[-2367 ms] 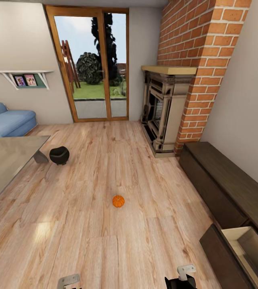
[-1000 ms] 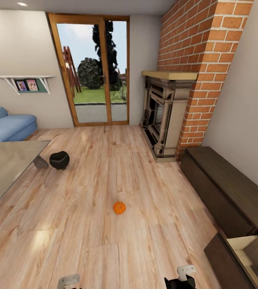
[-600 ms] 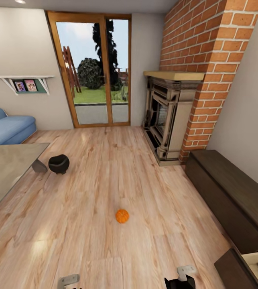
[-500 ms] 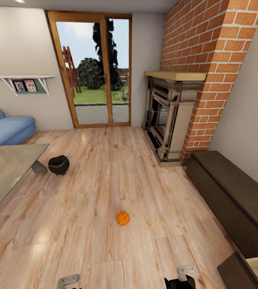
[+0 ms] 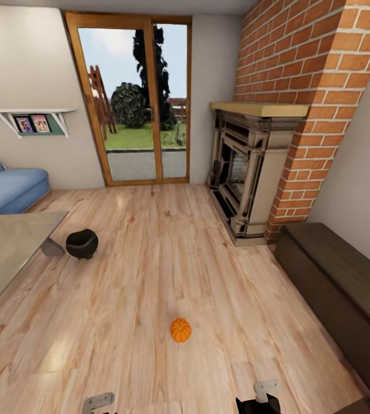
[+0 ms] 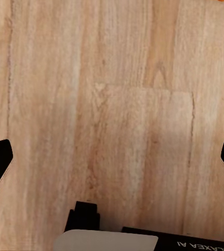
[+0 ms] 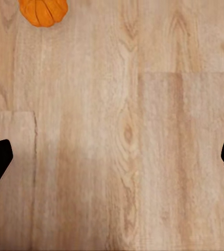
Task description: Place each of the two pumpkins and all three candles from the living room inside a cabinet in the living room (use any cabinet), then make sure every cabinet is closed, and position the cauldron so it is next to a table in the living room.
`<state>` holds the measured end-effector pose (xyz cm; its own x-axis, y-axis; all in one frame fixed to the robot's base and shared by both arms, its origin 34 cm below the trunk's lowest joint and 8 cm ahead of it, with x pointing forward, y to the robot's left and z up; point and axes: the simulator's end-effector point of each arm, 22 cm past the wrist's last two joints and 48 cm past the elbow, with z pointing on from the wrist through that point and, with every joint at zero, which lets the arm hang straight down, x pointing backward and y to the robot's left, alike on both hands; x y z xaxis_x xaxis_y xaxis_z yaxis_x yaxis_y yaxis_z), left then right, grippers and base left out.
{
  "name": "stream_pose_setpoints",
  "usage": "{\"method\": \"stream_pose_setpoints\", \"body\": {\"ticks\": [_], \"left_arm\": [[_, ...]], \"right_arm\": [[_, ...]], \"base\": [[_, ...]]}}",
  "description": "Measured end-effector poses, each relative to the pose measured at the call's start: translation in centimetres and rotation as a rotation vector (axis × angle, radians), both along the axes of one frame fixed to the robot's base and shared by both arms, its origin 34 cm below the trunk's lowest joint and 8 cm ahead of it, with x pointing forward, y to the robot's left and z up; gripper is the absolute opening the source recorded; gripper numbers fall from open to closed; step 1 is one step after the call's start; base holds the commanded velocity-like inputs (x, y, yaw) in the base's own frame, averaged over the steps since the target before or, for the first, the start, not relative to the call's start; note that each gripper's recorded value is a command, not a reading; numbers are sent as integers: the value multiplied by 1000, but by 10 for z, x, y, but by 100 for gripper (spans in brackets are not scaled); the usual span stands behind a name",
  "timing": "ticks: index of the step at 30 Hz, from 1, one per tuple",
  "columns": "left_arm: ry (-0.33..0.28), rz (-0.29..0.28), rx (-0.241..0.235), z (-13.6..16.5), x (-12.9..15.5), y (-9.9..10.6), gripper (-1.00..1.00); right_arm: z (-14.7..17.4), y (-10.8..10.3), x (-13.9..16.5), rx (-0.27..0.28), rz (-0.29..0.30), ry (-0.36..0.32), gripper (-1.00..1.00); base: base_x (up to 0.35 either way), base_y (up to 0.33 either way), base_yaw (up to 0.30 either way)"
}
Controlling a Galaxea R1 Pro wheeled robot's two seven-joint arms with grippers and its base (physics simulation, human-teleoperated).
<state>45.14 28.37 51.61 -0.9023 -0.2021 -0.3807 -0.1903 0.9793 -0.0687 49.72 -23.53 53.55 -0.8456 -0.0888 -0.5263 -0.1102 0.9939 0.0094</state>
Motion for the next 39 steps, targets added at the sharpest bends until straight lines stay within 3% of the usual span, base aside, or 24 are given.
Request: {"method": "stream_pose_setpoints", "body": {"ticks": [19,39], "left_arm": [[0,0,0,0,0,0,100],[0,0,0,0,0,0,100]], "right_arm": [[0,1,0,4,0,0,100],[0,1,0,3,1,0,100]], "base": [[326,14,0],[284,185,0]]}}
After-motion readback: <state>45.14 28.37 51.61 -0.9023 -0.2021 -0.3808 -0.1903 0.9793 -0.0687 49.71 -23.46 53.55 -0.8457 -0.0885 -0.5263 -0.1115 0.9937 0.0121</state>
